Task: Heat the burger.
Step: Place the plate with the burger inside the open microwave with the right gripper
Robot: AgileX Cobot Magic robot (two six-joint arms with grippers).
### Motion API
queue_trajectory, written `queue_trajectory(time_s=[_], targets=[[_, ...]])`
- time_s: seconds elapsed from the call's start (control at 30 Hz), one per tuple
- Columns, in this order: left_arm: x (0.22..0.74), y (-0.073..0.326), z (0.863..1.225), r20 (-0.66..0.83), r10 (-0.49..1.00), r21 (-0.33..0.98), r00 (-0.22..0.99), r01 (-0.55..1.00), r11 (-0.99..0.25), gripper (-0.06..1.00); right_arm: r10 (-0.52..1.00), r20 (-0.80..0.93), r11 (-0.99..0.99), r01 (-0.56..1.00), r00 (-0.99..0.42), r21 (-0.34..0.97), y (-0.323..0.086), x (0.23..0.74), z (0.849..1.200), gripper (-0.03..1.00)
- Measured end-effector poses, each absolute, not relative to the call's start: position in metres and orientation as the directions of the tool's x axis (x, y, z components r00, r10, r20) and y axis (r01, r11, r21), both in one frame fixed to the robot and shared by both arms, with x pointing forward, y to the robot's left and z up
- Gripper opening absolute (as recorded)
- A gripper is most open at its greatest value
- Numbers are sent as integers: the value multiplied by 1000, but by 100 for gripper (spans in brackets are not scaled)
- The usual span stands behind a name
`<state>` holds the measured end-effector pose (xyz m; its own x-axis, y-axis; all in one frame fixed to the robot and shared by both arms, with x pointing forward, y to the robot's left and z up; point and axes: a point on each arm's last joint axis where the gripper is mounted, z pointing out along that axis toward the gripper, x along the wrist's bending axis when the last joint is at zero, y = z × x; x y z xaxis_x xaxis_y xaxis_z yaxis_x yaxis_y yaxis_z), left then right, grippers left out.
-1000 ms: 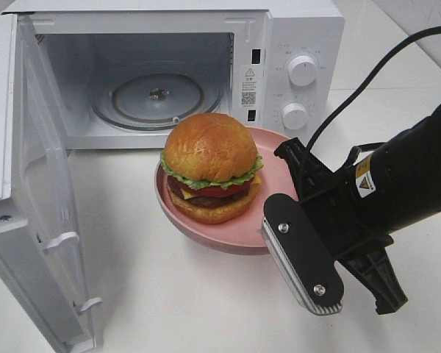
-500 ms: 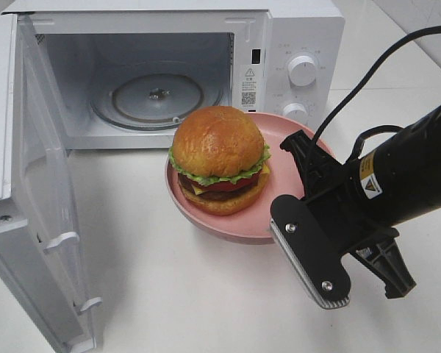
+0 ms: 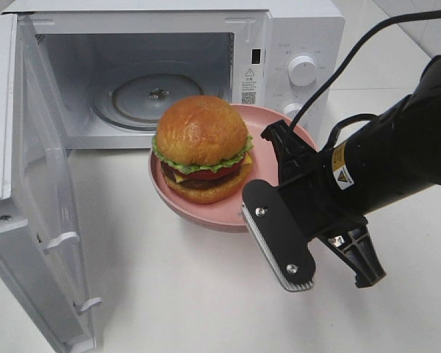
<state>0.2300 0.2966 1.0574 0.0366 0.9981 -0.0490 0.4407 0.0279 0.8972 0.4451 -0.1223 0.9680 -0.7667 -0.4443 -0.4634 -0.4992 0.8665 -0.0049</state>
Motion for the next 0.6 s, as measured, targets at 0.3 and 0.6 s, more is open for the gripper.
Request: queue_trajectory(time_s=[0.3,0.6], targets=[[230,297,1057,-49,998,897,37,441,28,99,-401,-466,888,-459,-788,13,-110,458,967,5],[230,297,1057,-49,998,897,37,441,28,99,-430,-444,877,-481,-786,3,-88,471,954,5]])
